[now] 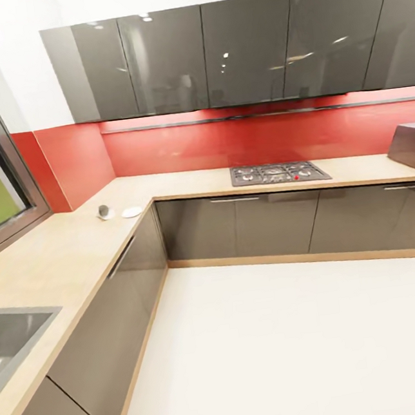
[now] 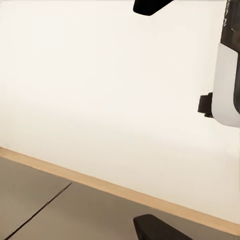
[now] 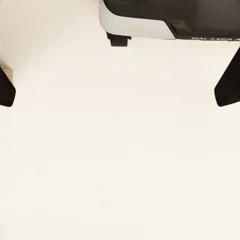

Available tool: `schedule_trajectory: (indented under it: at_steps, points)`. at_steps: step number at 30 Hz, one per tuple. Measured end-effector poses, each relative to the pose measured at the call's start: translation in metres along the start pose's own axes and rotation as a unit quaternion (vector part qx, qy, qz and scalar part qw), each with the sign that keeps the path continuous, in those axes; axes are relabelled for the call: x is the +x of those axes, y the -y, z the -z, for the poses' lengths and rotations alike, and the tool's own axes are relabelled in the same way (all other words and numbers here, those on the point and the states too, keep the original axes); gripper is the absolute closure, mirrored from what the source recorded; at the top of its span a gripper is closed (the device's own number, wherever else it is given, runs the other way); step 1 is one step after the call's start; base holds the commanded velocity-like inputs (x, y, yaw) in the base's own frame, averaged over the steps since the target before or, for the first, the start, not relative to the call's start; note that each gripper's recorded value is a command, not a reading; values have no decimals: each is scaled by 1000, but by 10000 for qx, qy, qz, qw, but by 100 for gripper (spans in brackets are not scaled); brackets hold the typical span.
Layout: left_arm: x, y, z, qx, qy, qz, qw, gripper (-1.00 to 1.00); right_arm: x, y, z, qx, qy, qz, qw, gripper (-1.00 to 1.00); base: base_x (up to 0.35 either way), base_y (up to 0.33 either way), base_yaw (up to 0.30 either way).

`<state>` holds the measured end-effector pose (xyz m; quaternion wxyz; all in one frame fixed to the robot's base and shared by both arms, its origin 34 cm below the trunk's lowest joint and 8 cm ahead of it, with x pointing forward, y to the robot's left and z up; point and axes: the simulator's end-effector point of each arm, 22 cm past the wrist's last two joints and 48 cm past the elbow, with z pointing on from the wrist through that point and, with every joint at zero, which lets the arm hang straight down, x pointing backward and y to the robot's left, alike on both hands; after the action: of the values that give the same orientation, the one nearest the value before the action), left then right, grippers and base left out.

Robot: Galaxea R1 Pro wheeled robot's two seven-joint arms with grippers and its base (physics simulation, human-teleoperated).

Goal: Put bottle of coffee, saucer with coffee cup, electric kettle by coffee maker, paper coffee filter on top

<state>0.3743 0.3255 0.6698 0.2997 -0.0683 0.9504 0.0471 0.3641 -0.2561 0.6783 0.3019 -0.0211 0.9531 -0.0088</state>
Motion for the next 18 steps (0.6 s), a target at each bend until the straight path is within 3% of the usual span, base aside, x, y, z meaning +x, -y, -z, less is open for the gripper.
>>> schedule_trajectory:
  at_steps: [18]
  points:
    - [0,0,0,-1,0,1,10000,-100,0,-1,0,-3,0,-3,10000,-100,338,-88,0]
